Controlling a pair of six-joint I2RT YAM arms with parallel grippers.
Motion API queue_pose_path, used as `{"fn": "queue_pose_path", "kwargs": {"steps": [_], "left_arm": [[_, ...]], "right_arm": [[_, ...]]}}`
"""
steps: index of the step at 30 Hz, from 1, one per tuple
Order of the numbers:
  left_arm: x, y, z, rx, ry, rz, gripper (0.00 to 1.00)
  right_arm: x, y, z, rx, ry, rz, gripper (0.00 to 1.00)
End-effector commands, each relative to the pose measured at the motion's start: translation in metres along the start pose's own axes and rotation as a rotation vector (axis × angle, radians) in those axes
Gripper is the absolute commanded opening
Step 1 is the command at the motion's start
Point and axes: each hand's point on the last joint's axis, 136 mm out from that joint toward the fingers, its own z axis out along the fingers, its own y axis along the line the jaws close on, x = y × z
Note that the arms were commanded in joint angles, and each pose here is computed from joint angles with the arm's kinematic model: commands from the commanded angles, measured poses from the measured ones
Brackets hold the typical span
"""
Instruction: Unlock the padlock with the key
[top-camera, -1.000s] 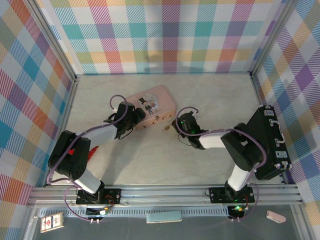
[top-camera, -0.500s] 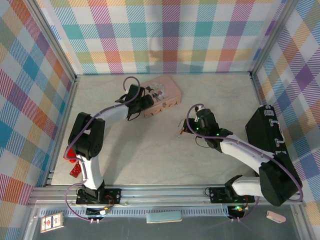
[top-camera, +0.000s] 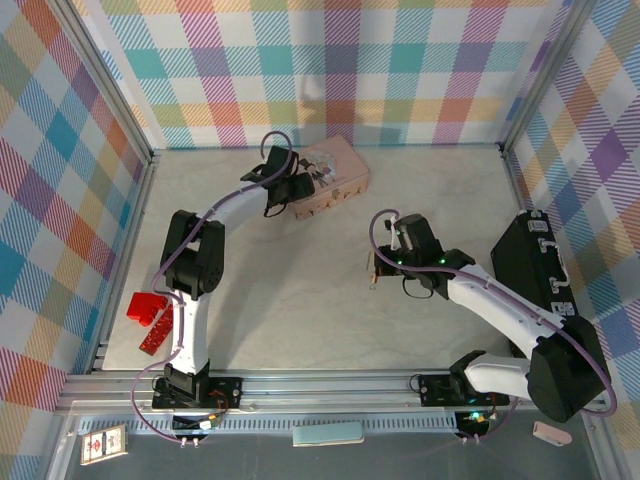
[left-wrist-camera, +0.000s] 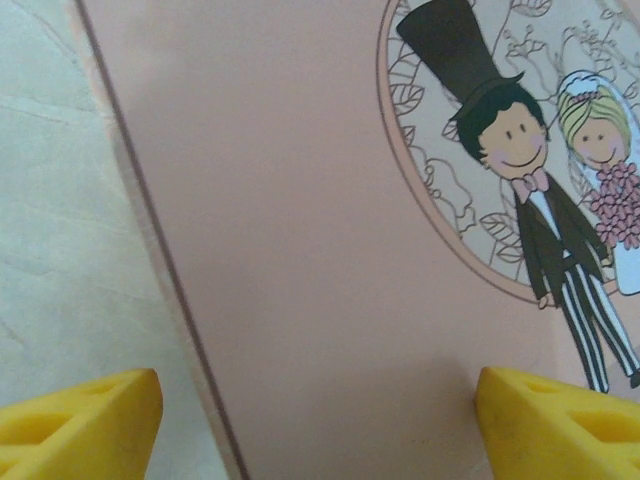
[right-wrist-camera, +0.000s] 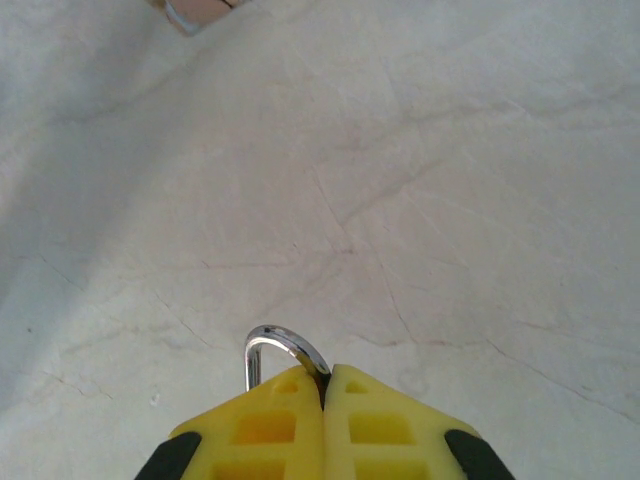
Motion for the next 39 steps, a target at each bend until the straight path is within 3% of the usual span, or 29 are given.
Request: {"fn": "queue_pose_path", "kwargs": {"steps": [1,6,10,18,22,29,39], "left_arm": [[0.008,0.015,-0.025,-0.060,0.050,0.037,0.82],[0.012,0.021,-0.084,0.003,-0.044,-0.015,0.84],[0.035,0.041,-0.121,0.004,-0.069,-0.015,0.85],[0.085,0.079,-0.171,0.007,-0.072,-0.011,0.86],[0.099,0.099,-0.197,-0.006,-0.124,-0.009,0.87],[0.119,0.121,-0.211,-0.038,-0.142,-0.017,0.89],[0.122,0.131,-0.225,-0.038,-0.197,-0.018,0.90]], "right_arm": [[0.006,0.003,-0.007,0.000,0.048,-0.042,0.00],[0.018,0.002,-0.002,0.006,0.108,-0.050,0.00],[0.025,0.005,0.004,0.005,0.151,-0.072,0.00],[0.041,0.016,0.021,-0.011,0.253,-0.122,0.00],[0.046,0.024,0.029,-0.018,0.288,-0.147,0.00],[0.058,0.032,0.048,-0.003,0.356,-0.192,0.00],[0.060,0.041,0.077,0.001,0.407,-0.212,0.00]]}}
